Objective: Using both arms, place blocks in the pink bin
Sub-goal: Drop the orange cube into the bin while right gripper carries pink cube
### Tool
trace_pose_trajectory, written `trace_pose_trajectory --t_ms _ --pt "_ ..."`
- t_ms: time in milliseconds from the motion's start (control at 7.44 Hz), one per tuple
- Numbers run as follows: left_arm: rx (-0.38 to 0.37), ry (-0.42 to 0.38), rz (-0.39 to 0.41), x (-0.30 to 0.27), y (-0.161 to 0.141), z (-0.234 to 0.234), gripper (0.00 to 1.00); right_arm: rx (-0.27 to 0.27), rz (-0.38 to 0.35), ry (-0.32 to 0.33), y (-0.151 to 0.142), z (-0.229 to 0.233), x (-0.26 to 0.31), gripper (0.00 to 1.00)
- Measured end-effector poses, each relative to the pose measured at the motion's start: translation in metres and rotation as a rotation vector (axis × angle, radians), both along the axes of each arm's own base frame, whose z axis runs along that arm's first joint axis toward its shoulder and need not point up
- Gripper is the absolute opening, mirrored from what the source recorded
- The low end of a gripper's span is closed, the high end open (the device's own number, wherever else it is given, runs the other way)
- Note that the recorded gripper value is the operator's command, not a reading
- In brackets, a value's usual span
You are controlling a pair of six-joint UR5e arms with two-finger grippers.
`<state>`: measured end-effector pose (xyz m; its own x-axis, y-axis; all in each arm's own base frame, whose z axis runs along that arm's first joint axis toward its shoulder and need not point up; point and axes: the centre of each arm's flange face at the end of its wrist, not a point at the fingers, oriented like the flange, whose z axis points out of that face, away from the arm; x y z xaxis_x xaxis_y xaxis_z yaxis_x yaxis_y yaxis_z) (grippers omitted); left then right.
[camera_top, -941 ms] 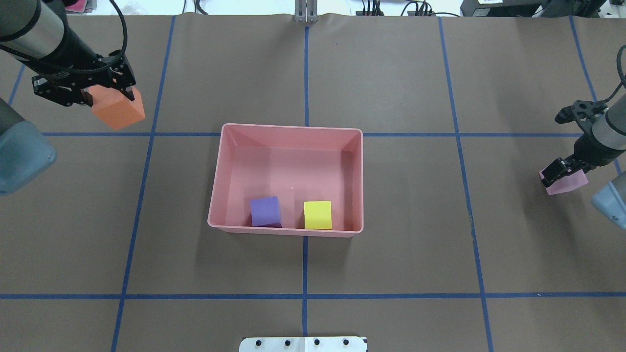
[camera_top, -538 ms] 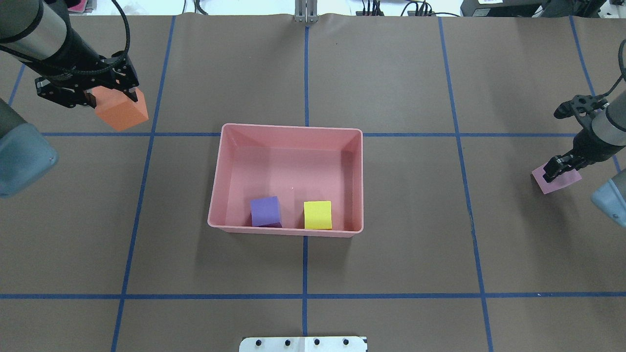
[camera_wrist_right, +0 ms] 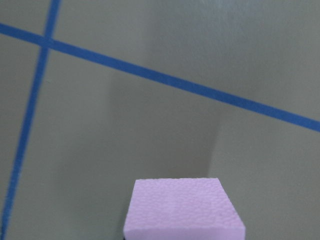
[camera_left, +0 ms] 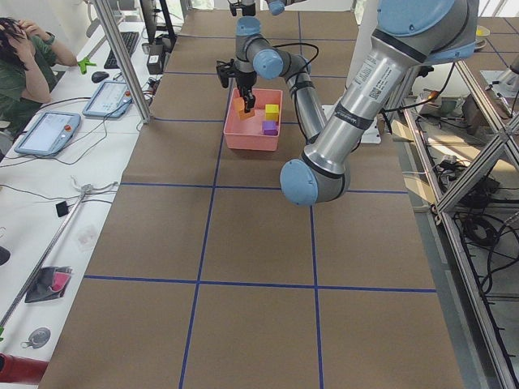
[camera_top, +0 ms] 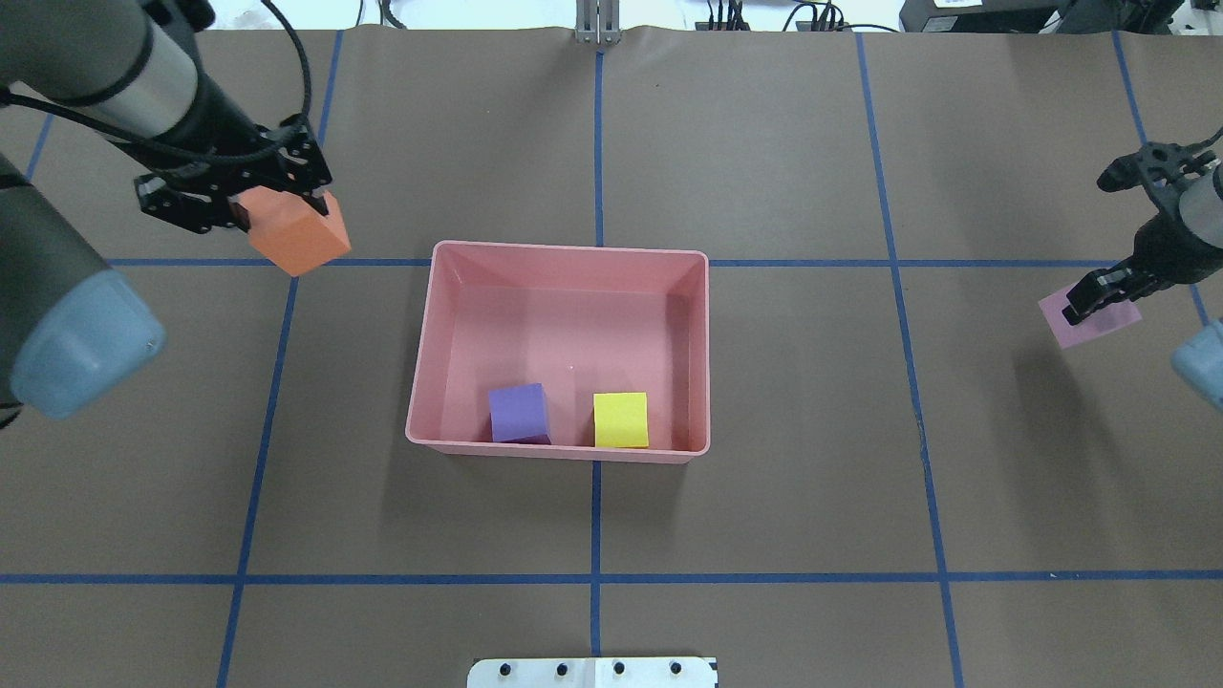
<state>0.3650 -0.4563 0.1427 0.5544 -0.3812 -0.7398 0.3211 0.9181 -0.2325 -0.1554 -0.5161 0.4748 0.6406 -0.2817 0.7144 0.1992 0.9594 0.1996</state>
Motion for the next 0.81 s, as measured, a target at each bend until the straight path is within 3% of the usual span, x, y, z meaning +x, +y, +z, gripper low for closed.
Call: trace_pose_trajectory --t_ms 134,269,538,806 --pt "-0.002 -0.012 -0.003 0.036 0.003 -0.014 0.00 -0.004 0.005 -0.043 -0.010 -0.034 0.003 0.00" --pt "0.007 -0.027 -0.002 0.071 0.002 -0.023 0.99 -0.025 0.019 -0.087 -0.019 -0.074 0.002 0.00" --pt "0.033 -0.029 0.003 0.108 -0.003 -0.026 1.00 -0.094 0.090 -0.163 -0.025 -0.151 -0.009 0.00" --pt "0.066 -0.017 0.015 0.109 -0.004 -0.031 1.00 -0.153 0.108 -0.211 -0.013 -0.209 -0.048 0.00"
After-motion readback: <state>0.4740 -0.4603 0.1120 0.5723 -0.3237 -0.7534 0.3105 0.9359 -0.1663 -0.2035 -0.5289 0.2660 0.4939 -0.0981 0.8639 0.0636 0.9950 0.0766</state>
